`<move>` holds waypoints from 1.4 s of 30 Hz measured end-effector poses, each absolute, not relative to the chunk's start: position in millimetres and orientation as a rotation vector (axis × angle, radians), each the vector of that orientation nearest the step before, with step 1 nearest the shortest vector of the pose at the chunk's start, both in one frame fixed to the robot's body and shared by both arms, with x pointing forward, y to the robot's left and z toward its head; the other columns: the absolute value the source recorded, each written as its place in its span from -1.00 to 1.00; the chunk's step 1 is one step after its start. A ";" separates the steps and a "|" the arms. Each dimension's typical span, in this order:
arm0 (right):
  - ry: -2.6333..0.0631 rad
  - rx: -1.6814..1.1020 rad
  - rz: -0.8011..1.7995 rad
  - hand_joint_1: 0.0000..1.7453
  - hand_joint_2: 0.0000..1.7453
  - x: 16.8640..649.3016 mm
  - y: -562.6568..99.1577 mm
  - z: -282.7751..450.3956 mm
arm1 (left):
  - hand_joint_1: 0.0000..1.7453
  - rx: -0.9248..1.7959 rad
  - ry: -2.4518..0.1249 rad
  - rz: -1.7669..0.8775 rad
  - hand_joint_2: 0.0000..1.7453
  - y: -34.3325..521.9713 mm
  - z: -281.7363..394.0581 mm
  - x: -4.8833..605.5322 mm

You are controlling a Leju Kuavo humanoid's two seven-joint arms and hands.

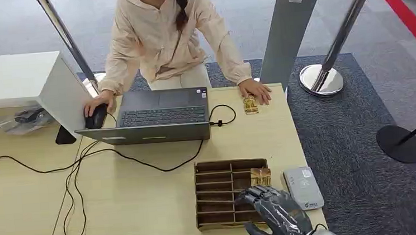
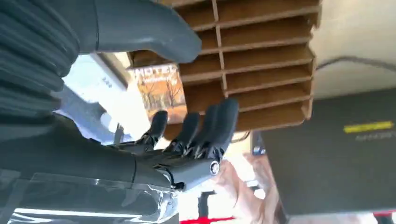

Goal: Pass the card to the sensor for recognition and then transmit it.

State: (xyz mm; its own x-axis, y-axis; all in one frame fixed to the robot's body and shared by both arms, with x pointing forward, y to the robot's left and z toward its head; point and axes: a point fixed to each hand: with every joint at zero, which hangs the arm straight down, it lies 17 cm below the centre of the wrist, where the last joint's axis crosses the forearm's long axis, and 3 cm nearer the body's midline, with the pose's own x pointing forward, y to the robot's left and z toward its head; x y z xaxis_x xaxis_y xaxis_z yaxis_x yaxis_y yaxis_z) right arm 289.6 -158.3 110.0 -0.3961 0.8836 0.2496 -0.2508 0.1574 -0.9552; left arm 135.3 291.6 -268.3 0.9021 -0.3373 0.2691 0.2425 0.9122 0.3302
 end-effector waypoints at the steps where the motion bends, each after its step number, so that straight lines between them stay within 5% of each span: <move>1: -1.453 -0.674 1.436 -0.16 1.00 291.2 -158.4 111.1 | -1.00 0.296 -0.329 -0.304 -1.00 291.4 -268.2 135.4; 3: -1.476 -0.704 1.420 -0.40 1.00 293.0 -158.0 111.6 | -1.00 0.295 -0.329 -0.304 -1.00 290.9 -268.2 135.4; 15: -1.456 -0.739 1.409 -0.66 1.00 296.3 -160.5 91.9 | -1.00 0.295 -0.329 -0.304 -1.00 290.6 -268.2 135.3; 32: -1.444 -0.768 1.414 -0.54 1.00 298.1 -162.1 82.8 | -1.00 0.298 -0.330 -0.305 -1.00 291.1 -268.1 135.7; 42: -1.448 -0.806 1.421 -0.28 1.00 300.8 -163.8 82.2 | -1.00 0.303 -0.337 -0.304 -1.00 292.2 -267.6 136.9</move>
State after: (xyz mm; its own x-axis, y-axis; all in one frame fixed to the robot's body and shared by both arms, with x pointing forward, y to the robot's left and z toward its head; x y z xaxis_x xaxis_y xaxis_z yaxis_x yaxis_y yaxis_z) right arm 300.8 -163.8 82.2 -0.3604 0.9182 0.1641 -0.1469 0.1179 -0.9821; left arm 136.9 292.2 -267.6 0.8995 -0.3391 0.2756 0.2394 0.9101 0.3383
